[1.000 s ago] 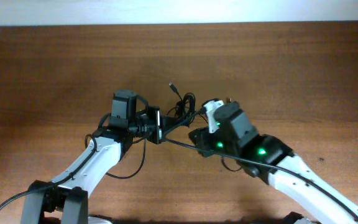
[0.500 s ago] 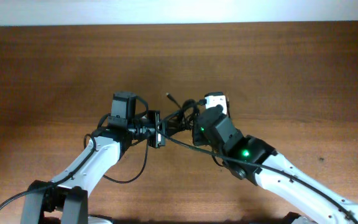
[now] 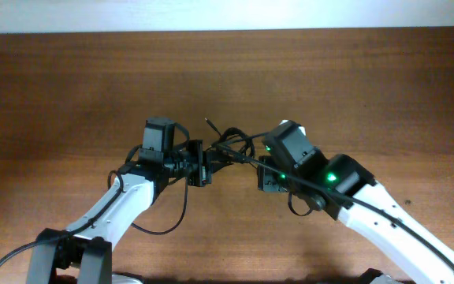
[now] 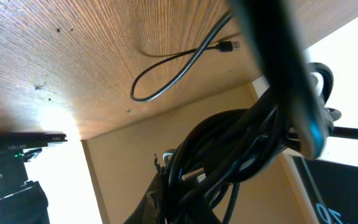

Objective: Untangle cables

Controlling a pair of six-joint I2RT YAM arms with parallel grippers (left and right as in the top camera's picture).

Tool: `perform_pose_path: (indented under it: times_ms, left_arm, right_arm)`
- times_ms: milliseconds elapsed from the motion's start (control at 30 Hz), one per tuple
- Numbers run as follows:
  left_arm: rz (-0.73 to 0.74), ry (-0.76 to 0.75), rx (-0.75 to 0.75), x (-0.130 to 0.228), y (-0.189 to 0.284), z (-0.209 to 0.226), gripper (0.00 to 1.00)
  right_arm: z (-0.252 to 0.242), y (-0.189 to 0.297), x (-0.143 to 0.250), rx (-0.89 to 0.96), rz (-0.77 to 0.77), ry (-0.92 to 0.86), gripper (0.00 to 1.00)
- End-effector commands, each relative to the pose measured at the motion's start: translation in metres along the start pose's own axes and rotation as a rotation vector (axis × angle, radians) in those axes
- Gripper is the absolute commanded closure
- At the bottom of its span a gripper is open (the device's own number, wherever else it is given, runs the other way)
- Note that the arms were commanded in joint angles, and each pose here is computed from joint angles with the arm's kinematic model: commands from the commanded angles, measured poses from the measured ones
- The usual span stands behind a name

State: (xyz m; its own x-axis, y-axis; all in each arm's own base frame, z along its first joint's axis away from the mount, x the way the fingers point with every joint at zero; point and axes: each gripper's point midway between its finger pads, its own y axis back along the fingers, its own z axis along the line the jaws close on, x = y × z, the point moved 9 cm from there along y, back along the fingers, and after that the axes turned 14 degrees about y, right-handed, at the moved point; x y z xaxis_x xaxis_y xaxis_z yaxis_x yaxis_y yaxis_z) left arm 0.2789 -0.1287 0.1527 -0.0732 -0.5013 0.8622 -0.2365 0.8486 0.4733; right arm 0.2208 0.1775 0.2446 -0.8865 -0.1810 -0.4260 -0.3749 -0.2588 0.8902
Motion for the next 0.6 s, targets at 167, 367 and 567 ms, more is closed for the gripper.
perform_pose_path:
  times_ms: [167, 367, 567]
  left_arm:
    - [0.109, 0.017, -0.069, 0.01, 0.004, 0.004, 1.0]
    - [0.152, 0.019, -0.104, 0.013, 0.005, 0.007, 1.0]
    - [0.14, 0.048, -0.12, 0.011, 0.005, 0.01, 1.0]
  right_arm:
    - [0.005, -0.071, -0.007, 0.058, 0.078, -0.218, 0.5]
    - [0.013, -0.073, -0.048, 0.013, -0.192, -0.267, 0.52]
    - [-0.001, -0.026, -0.064, -0.215, -0.236, -0.263, 0.52]
